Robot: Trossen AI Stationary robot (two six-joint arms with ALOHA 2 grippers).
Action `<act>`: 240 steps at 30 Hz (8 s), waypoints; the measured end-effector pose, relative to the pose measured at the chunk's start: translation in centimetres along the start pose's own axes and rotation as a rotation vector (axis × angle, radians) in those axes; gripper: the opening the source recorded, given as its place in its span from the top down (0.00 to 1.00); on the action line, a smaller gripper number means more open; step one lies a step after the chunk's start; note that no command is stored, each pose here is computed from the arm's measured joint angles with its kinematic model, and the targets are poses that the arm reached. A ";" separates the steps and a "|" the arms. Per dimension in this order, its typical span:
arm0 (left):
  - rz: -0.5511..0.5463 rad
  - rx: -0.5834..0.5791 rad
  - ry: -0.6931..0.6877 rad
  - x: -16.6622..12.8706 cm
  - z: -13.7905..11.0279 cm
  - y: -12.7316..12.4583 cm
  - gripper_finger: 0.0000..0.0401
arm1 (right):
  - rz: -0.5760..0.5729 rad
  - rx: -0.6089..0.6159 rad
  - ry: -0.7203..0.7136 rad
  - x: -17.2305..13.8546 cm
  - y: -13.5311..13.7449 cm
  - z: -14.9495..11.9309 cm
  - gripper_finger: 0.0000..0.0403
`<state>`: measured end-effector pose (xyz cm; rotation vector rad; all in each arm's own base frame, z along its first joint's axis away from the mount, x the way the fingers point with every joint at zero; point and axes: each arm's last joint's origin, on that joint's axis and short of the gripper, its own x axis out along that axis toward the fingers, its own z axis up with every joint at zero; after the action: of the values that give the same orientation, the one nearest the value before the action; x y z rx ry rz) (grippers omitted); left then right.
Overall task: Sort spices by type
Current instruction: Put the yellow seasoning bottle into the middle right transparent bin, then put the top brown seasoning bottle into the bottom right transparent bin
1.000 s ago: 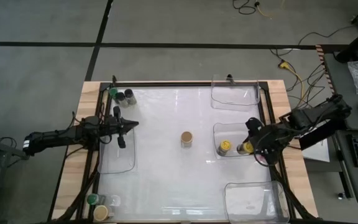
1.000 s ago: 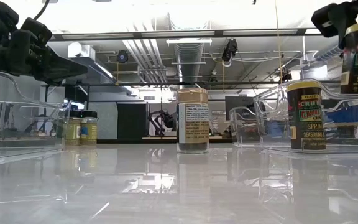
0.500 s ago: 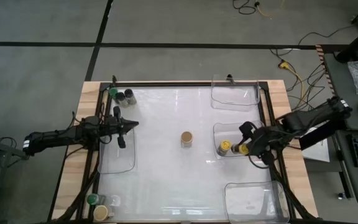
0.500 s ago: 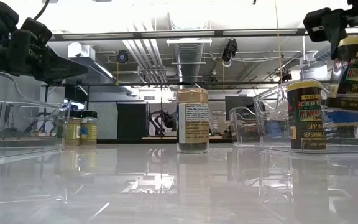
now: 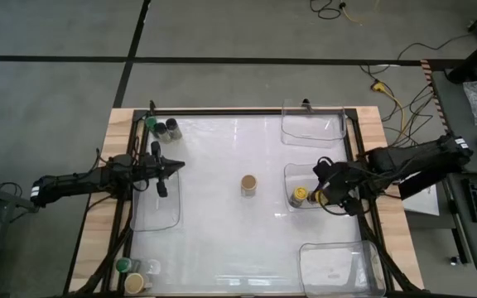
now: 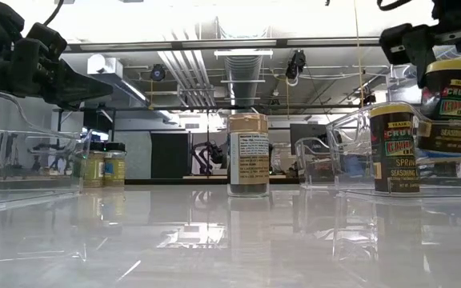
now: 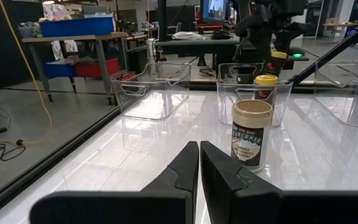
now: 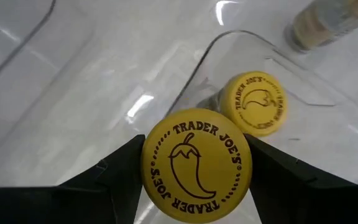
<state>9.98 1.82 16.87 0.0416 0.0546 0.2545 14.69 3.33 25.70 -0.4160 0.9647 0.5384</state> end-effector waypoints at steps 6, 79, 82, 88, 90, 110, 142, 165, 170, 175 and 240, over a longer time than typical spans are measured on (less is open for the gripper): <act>0.000 0.000 0.000 0.0 0.0 0.0 1.00 | 0.045 0.023 0.031 0.9 -0.5 0.1 0.42; 0.000 0.000 0.000 0.0 0.0 0.0 1.00 | -0.028 0.031 0.001 3.8 -0.5 -1.3 0.35; 0.000 0.000 0.000 0.0 0.0 0.0 1.00 | -0.028 0.031 0.001 3.8 -0.5 -1.3 0.35; 0.000 0.000 0.000 0.0 0.0 0.0 1.00 | -0.028 0.032 0.001 3.8 -0.5 -1.3 0.38; 0.000 0.000 0.000 0.0 0.0 0.0 1.00 | -0.029 0.032 0.002 3.8 -0.5 -1.4 0.38; 0.000 0.000 0.000 0.0 0.0 0.0 1.00 | -0.077 0.071 -0.003 3.8 -0.7 -1.2 0.29; 0.000 0.000 0.000 0.0 0.0 0.0 1.00 | -0.141 0.090 0.025 3.7 -0.9 -1.3 0.33; 0.000 0.000 0.000 0.0 0.0 0.0 1.00 | -0.166 0.152 -0.044 2.2 -1.3 0.2 0.18; 0.000 0.000 0.000 0.0 0.0 0.0 1.00 | -0.192 0.178 -0.120 0.5 -1.8 1.7 0.13; 0.000 0.000 0.000 0.0 0.0 0.0 1.00 | -0.206 0.222 -0.174 -0.1 -2.4 3.2 0.12; 0.000 0.000 0.000 0.0 0.0 0.0 1.00 | -0.579 1.044 -0.183 5.9 -14.8 14.9 0.14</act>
<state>9.98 1.82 16.88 0.0416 0.0542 0.2546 36.03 1.35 29.66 0.3007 0.7775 -0.4645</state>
